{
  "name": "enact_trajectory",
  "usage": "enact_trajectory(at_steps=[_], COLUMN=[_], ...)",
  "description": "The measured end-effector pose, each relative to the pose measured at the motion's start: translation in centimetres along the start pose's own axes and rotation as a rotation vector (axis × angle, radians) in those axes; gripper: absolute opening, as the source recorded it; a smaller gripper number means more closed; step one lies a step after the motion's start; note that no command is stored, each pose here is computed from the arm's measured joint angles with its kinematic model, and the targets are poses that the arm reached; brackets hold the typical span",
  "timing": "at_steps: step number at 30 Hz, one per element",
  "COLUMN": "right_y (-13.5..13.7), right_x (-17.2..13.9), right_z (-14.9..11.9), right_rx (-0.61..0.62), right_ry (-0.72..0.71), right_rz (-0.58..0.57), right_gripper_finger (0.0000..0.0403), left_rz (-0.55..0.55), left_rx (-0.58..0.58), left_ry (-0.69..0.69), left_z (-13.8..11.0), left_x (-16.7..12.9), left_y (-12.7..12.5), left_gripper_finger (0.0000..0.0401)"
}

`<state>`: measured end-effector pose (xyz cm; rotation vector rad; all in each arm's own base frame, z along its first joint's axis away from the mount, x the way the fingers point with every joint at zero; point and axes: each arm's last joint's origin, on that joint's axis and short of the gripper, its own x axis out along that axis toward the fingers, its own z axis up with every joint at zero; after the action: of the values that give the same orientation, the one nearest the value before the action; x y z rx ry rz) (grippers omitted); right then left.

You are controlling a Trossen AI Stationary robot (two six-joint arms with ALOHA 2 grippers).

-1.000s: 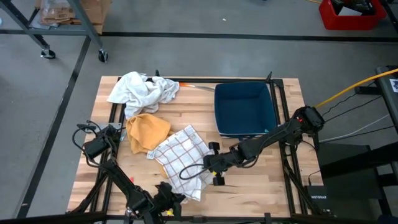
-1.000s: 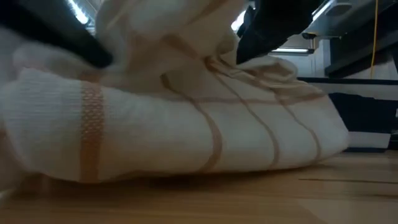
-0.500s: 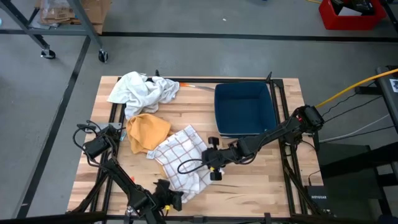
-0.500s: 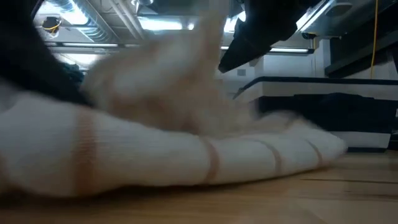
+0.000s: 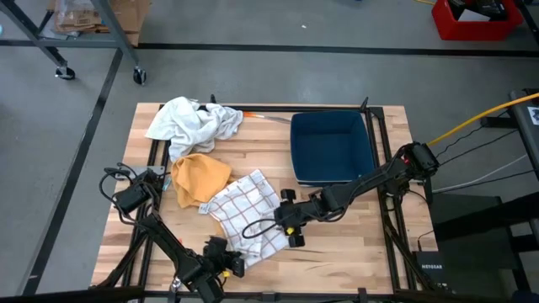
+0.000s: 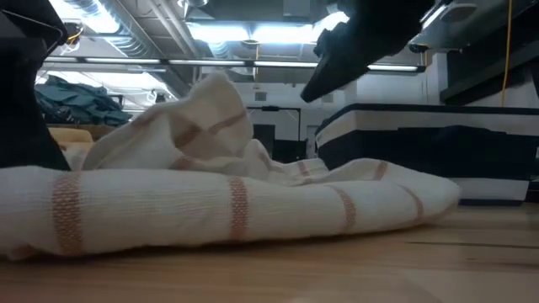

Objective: Fold towel
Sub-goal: Fold the white-and-brown checkered towel

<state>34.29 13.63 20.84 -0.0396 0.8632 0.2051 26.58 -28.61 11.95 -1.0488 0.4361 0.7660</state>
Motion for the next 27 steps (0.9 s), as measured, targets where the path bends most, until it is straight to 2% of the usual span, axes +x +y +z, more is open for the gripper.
enact_trajectory(at_steps=[4,8,13,21,23,27], right_y=[0.1,0.0,0.0,0.5,0.5,0.2], right_x=[0.5,0.9,1.2,3.3,4.3,5.8], right_z=[-1.4,-2.5,-2.8,-3.4,-3.8,-4.2], right_rx=[-0.002,-0.003,-0.002,0.003,0.004,0.007], right_ry=[0.055,0.087,0.058,0.032,0.043,0.05], right_rz=[0.093,0.093,0.101,0.26,0.266,0.198], right_gripper_finger=[0.0192,0.0192,0.0192,0.0192,0.0192,0.0192], left_rz=[-0.05,-0.108,-0.118,-0.122,-0.122,-0.125], left_rx=[-0.028,-0.039,-0.021,-0.026,-0.028,-0.032], left_ry=[-0.04,-0.089,-0.095,-0.093,-0.093,-0.09], left_z=[0.0,0.2,0.1,0.1,0.1,0.0], left_x=[-0.2,-0.5,-0.9,-1.0,-1.0,-1.0], left_y=[-0.2,-0.6,-0.6,-0.6,-0.6,-0.6], left_gripper_finger=[0.0003,0.0003,0.0003,0.0003,0.0003,0.0003])
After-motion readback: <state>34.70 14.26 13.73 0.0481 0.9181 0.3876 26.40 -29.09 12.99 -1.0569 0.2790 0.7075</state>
